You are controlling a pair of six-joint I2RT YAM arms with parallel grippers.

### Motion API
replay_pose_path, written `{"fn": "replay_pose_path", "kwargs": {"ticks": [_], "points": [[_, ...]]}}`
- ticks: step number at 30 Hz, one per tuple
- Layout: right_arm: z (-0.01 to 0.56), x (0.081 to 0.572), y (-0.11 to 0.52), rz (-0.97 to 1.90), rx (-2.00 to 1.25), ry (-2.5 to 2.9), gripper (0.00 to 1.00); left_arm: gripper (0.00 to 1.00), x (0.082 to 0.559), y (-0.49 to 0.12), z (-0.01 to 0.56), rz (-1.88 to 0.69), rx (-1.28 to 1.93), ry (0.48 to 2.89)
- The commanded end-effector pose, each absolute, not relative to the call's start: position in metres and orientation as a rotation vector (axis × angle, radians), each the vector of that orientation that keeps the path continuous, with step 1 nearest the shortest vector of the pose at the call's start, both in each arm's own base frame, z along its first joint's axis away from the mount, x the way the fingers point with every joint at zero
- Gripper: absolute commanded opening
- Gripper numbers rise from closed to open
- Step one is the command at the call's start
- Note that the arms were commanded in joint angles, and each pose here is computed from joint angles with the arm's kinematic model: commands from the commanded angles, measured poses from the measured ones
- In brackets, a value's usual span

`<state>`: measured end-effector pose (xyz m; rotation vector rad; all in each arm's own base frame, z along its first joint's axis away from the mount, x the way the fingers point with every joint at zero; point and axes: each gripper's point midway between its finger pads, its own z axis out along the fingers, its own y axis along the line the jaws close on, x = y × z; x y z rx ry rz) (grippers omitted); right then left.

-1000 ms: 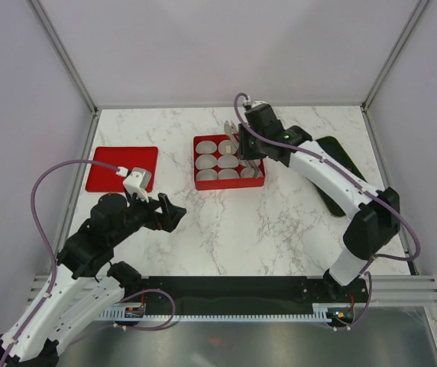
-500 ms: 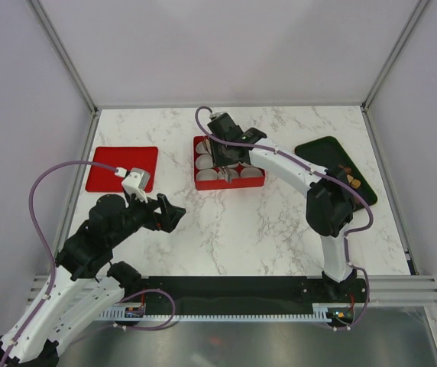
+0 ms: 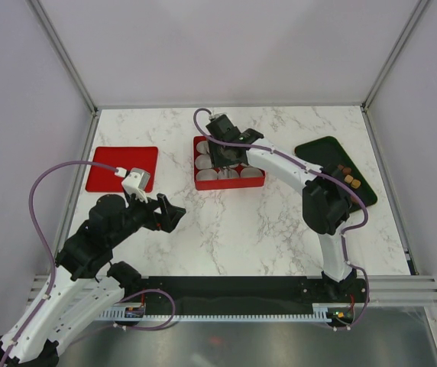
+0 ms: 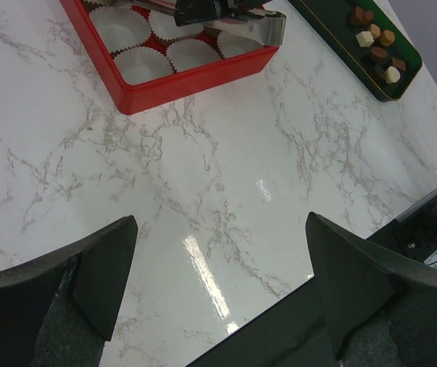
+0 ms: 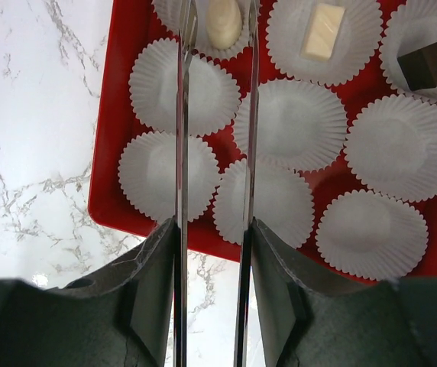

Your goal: Pack the chocolate

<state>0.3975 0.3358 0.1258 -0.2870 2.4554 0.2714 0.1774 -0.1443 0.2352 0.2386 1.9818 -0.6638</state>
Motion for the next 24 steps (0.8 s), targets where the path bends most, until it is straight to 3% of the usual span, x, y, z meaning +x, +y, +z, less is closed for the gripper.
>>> {"fn": "replay_pose_path", "kwargs": {"ticks": [1, 12, 24], "points": [[0.175, 0.414, 0.343, 0.318, -0.262, 2.323, 0.49, 1.0, 0.18, -0.143, 0.236, -0.656, 0.223, 1.978], [0.252, 0.387, 0.297, 0.283, -0.235, 2.21, 0.5, 1.0, 0.18, -0.144, 0.236, -0.66, 0.227, 1.98], [0.207, 0.33, 0.113, 0.0, 0.091, 2.354, 0.49, 1.0, 0.179, -0.146, 0.235, -0.669, 0.235, 1.981]]}}
